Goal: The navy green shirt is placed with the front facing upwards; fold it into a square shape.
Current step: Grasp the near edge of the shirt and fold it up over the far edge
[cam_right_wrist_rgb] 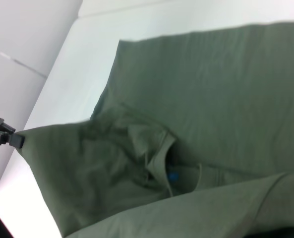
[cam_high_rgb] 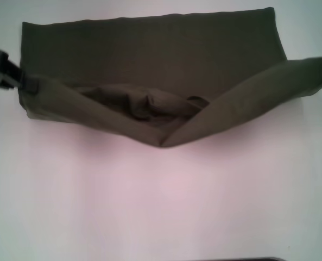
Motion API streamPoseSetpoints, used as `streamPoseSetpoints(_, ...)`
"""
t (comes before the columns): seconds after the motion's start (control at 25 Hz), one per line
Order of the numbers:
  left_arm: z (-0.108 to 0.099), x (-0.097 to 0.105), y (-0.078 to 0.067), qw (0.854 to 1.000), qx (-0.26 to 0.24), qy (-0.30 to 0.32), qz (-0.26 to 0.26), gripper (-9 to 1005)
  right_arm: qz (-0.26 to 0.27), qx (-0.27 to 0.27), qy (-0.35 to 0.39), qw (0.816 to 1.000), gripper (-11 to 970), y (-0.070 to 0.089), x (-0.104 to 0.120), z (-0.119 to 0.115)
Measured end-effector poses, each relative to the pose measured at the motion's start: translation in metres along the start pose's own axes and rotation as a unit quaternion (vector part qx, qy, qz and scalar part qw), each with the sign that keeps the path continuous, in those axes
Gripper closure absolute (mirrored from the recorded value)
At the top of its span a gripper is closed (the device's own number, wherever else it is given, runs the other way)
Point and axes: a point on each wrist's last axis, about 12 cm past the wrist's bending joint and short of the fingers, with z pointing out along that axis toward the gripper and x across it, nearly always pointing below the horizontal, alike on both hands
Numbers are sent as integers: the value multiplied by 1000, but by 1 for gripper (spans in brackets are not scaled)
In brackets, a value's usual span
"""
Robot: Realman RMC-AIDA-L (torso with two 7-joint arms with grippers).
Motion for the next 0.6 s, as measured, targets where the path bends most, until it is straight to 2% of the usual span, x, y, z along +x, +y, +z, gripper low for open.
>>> streamPoseSetpoints(0.28, 9, -9, 5, 999, -17, -35, -17, 970, 17, 12, -27, 999, 959, -9, -6, 4)
streamPoseSetpoints(0.6, 15, -22, 6, 996, -36, -74, -30, 971, 18, 31, -59, 998, 959, -10, -20, 10)
